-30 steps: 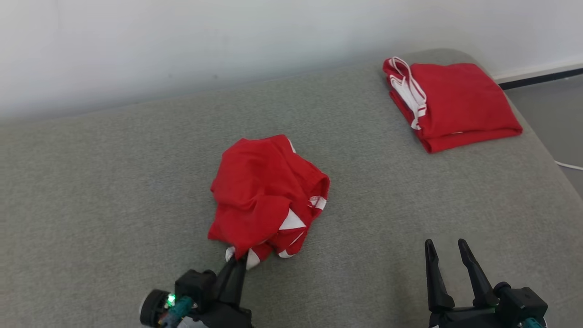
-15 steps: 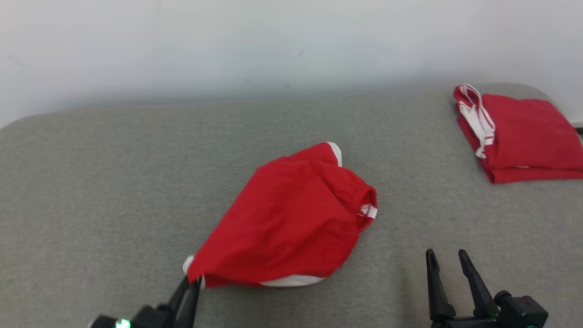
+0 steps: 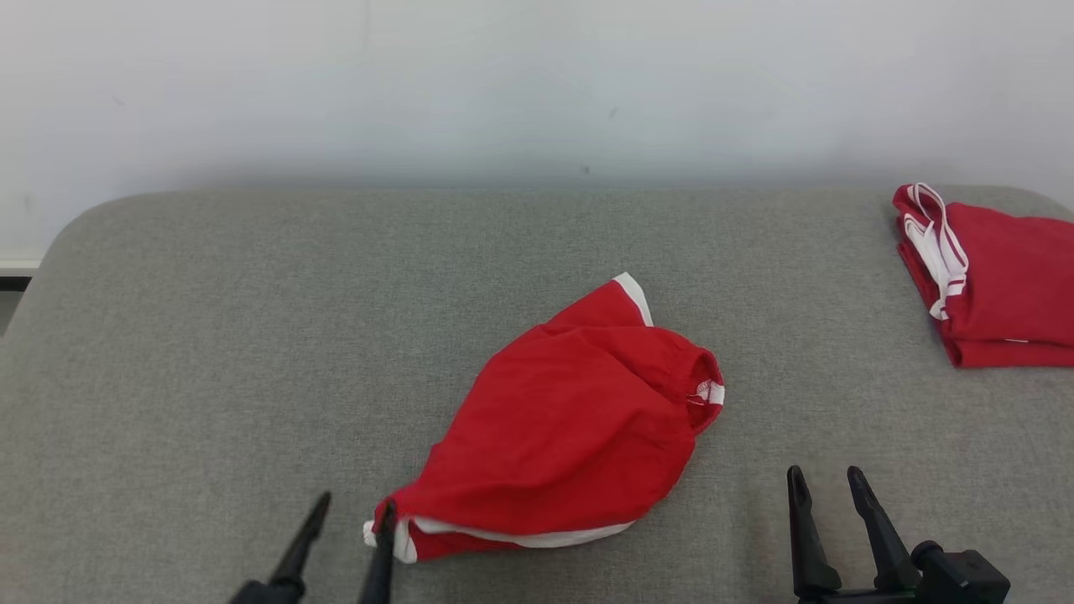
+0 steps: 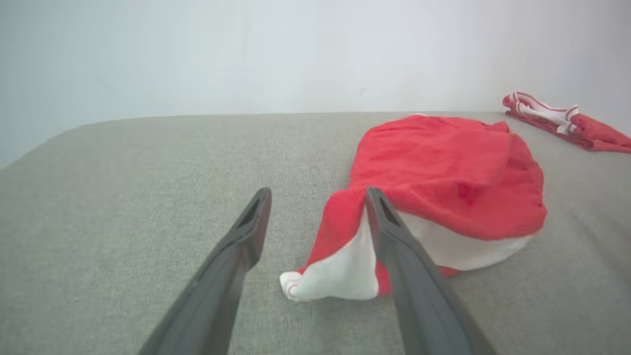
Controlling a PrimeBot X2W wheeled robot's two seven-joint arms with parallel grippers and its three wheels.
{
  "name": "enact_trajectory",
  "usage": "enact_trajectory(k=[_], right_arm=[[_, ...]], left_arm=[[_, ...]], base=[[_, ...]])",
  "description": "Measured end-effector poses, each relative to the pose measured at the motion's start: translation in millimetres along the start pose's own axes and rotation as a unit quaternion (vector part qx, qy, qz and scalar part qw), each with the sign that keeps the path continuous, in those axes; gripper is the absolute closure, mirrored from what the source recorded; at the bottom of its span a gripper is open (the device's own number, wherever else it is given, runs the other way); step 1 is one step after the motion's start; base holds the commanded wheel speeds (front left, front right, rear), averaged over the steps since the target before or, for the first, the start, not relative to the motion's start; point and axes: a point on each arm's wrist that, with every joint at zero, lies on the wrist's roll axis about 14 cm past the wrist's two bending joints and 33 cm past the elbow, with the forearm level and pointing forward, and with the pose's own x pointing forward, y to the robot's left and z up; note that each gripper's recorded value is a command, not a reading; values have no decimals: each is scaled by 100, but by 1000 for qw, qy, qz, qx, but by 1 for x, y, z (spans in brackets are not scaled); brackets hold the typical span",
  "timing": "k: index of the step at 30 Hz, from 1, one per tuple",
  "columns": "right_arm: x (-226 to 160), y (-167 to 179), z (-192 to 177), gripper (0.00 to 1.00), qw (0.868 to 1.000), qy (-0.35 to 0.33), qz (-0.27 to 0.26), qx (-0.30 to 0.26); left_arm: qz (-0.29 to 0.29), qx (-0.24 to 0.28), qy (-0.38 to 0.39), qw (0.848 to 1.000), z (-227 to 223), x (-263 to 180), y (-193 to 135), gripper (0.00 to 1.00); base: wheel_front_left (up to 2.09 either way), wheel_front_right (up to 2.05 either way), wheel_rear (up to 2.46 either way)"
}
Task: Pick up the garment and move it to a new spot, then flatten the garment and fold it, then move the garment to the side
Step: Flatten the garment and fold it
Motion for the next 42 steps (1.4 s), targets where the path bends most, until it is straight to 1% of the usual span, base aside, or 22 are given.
enact_trajectory(k=[5, 10, 14, 19, 29, 30, 31, 32, 35, 37, 42], right_arm=[[4, 6, -2, 0, 1000, 3, 11, -2], [11, 20, -10, 0, 999, 15, 32, -2], [19, 32, -14, 0, 998, 22, 51, -4], [27, 49, -40, 0, 995, 64, 79, -12], [43, 65, -87, 0, 983, 148, 109, -15], [44, 66, -91, 60, 982, 156, 109, -11], [44, 69, -94, 60, 980, 161, 113, -8], [46, 72, -95, 100, 979, 165, 116, -7], [51, 77, -91, 100, 979, 159, 125, -3], [52, 74, -86, 100, 981, 150, 120, -2], [53, 42, -61, 100, 989, 112, 90, -20]], left_arm=[[47, -6, -60, 997, 37, -1, 24, 0], [92, -4, -76, 993, 46, -6, 46, 0], [124, -6, -68, 990, 40, -14, 62, 0], [139, -12, -54, 989, 30, -21, 69, 0], [150, -23, -41, 988, 21, -31, 70, 0], [153, -25, -39, 987, 20, -33, 70, 0], [155, -26, -39, 987, 19, -34, 71, 0], [158, -26, -39, 986, 19, -35, 71, 0], [157, -27, -37, 986, 18, -36, 70, 0], [156, -28, -35, 987, 17, -35, 69, 0], [138, -33, -27, 990, 11, -29, 58, 0]], base=[[0, 0, 0], [0, 0, 0], [0, 0, 0], [0, 0, 0], [0, 0, 0], [0, 0, 0], [0, 0, 0], [0, 0, 0], [0, 0, 0], [0, 0, 0], [0, 0, 0]])
